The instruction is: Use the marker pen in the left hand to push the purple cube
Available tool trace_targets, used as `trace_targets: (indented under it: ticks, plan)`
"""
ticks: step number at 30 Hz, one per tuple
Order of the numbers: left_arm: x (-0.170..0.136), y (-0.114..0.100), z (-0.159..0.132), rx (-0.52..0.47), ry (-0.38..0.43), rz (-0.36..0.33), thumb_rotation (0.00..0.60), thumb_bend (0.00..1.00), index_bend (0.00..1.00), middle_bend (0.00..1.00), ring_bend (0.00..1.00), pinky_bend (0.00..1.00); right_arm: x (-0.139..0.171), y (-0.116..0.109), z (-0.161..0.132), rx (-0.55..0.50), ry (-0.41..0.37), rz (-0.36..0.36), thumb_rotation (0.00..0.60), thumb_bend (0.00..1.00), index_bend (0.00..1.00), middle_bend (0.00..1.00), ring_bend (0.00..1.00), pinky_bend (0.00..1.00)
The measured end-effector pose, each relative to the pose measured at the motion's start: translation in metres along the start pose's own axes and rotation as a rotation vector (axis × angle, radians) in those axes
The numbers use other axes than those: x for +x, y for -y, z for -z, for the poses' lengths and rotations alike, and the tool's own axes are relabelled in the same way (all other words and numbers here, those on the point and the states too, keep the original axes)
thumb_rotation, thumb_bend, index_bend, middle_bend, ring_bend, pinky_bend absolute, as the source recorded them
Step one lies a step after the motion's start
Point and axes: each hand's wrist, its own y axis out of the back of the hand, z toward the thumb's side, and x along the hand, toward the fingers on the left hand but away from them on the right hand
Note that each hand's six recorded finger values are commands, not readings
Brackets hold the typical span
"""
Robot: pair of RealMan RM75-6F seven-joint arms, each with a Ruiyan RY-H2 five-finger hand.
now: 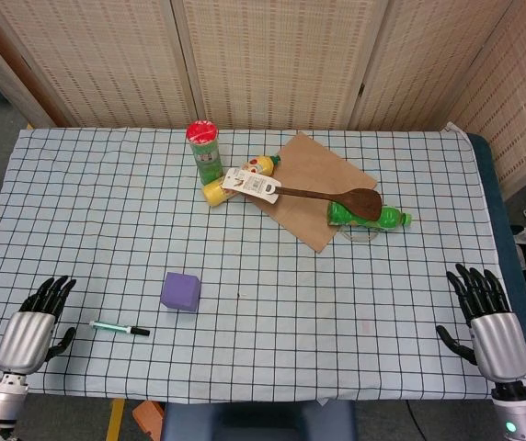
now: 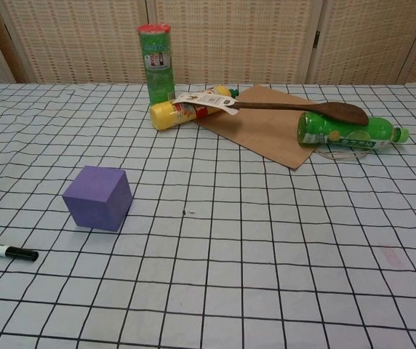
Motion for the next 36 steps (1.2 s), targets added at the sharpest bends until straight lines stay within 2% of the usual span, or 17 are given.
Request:
trace_targets:
  ticks: [4, 6, 8, 10, 12, 15, 19, 23, 29, 36]
  plan:
    - [0.000, 0.003, -0.003, 0.012, 0.009, 0.013, 0.600, 0.37, 0.02, 0.02, 0.04, 0.25, 0.000, 0.001, 0.000, 0.002, -0.001, -0.004, 0.600, 0.13, 0.00, 0.00, 0.00, 0.00]
    - [0.000, 0.006, -0.006, 0.021, 0.022, 0.020, 0.600, 0.37, 0.03, 0.02, 0.08, 0.31, 0.001, 0.002, 0.000, 0.003, -0.001, -0.010, 0.600, 0.13, 0.00, 0.00, 0.00, 0.00]
    - [-0.001, 0.009, -0.012, 0.031, 0.047, 0.030, 0.600, 0.37, 0.05, 0.07, 0.23, 0.51, 0.000, 0.002, -0.001, 0.004, -0.001, -0.007, 0.600, 0.13, 0.00, 0.00, 0.00, 0.00]
    - [-0.002, 0.014, -0.022, 0.043, 0.091, 0.047, 0.600, 0.37, 0.10, 0.19, 0.50, 0.82, 0.000, 0.003, -0.001, 0.006, -0.002, -0.010, 0.600, 0.13, 0.00, 0.00, 0.00, 0.00]
    - [-0.004, 0.020, -0.032, 0.055, 0.143, 0.066, 0.600, 0.38, 0.17, 0.28, 0.62, 0.91, 0.000, 0.004, -0.001, 0.004, -0.001, -0.015, 0.600, 0.13, 0.00, 0.00, 0.00, 0.00]
    - [-0.004, 0.031, -0.049, 0.090, 0.235, 0.091, 0.600, 0.38, 0.29, 0.37, 0.73, 0.99, -0.001, 0.005, -0.001, 0.003, -0.003, -0.017, 0.600, 0.13, 0.00, 0.00, 0.00, 0.00]
    - [0.006, 0.048, -0.052, 0.194, 0.281, 0.111, 0.600, 0.39, 0.34, 0.38, 0.78, 1.00, -0.001, 0.005, -0.002, 0.003, -0.004, -0.018, 0.600, 0.13, 0.00, 0.00, 0.00, 0.00]
    - [0.019, 0.064, -0.050, 0.280, 0.287, 0.139, 0.600, 0.39, 0.35, 0.37, 0.79, 1.00, -0.001, 0.004, -0.001, 0.008, 0.000, -0.015, 0.600, 0.13, 0.00, 0.00, 0.00, 0.00]
    - [0.033, 0.073, -0.044, 0.295, 0.273, 0.153, 0.600, 0.39, 0.35, 0.36, 0.80, 1.00, -0.002, 0.007, 0.001, 0.018, 0.011, -0.024, 0.600, 0.13, 0.00, 0.00, 0.00, 0.00]
    - [0.038, 0.079, -0.042, 0.291, 0.270, 0.154, 0.600, 0.39, 0.45, 0.47, 0.80, 1.00, -0.003, 0.008, 0.001, 0.023, 0.015, -0.025, 0.600, 0.13, 0.00, 0.00, 0.00, 0.00]
